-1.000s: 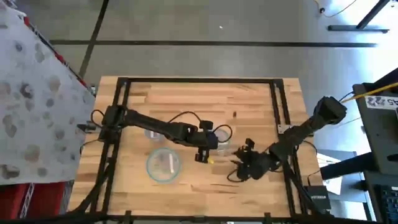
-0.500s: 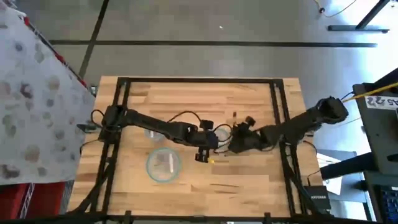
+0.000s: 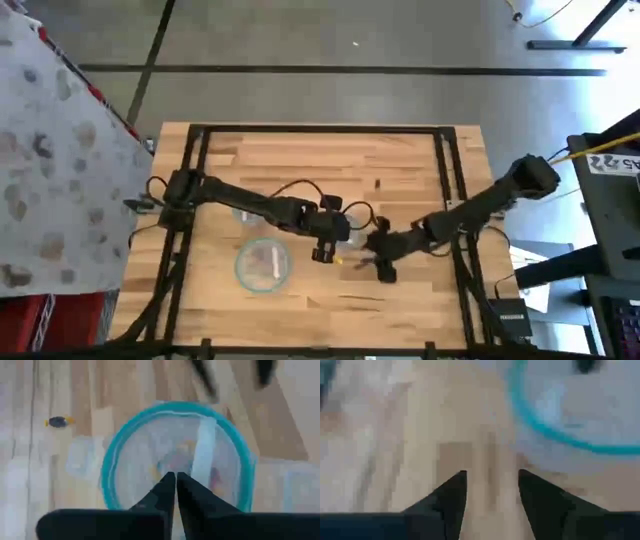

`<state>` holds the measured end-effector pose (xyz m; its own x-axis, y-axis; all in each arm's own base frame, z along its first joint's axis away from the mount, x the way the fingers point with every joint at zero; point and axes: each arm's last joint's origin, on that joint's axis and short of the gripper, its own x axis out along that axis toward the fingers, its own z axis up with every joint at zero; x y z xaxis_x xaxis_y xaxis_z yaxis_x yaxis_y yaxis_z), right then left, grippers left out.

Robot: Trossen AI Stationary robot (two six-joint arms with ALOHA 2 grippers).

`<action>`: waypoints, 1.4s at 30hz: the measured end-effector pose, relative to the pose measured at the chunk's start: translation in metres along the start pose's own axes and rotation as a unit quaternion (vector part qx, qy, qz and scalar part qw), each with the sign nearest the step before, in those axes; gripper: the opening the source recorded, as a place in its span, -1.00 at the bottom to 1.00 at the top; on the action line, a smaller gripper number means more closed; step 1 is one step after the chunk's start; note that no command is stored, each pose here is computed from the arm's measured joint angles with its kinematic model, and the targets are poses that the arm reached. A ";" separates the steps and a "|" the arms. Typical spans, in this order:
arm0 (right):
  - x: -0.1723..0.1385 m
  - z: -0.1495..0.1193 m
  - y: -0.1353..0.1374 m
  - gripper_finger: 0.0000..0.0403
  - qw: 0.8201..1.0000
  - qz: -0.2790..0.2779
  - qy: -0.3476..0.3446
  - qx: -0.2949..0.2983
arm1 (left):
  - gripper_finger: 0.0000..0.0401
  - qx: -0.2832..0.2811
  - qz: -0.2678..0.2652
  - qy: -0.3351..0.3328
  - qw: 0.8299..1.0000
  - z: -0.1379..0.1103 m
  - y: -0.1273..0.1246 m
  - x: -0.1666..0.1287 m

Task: Sort candy
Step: Open the top small transparent bin

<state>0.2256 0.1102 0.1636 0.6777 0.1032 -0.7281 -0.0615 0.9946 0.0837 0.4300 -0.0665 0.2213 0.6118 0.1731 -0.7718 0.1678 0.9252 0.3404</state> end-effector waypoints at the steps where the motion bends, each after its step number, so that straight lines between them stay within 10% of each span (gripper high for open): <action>1: 0.000 -0.003 0.000 -0.18 1.000 -0.022 0.005 -0.004 | -0.99 0.001 0.002 -0.001 1.000 0.000 0.000 0.000; 9: -0.001 -0.006 -0.041 -0.18 0.962 -0.257 -0.006 0.089 | -0.99 -0.011 0.004 0.003 1.000 -0.001 0.002 0.001; 24: 0.000 -0.002 0.000 -0.18 0.999 -0.021 -0.002 0.050 | -0.99 -0.019 -0.014 0.002 1.000 -0.001 -0.003 0.006; 42: 0.033 -0.034 0.001 -0.18 0.994 -0.017 -0.102 0.036 | -0.98 -0.001 -0.047 -0.034 0.998 0.002 -0.001 0.024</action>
<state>0.2230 0.1152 0.1165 0.8135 0.0569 -0.5788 0.0120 0.9933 0.1146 0.4457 -0.0634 0.2034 0.6450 0.0624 -0.7616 0.2247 0.9371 0.2670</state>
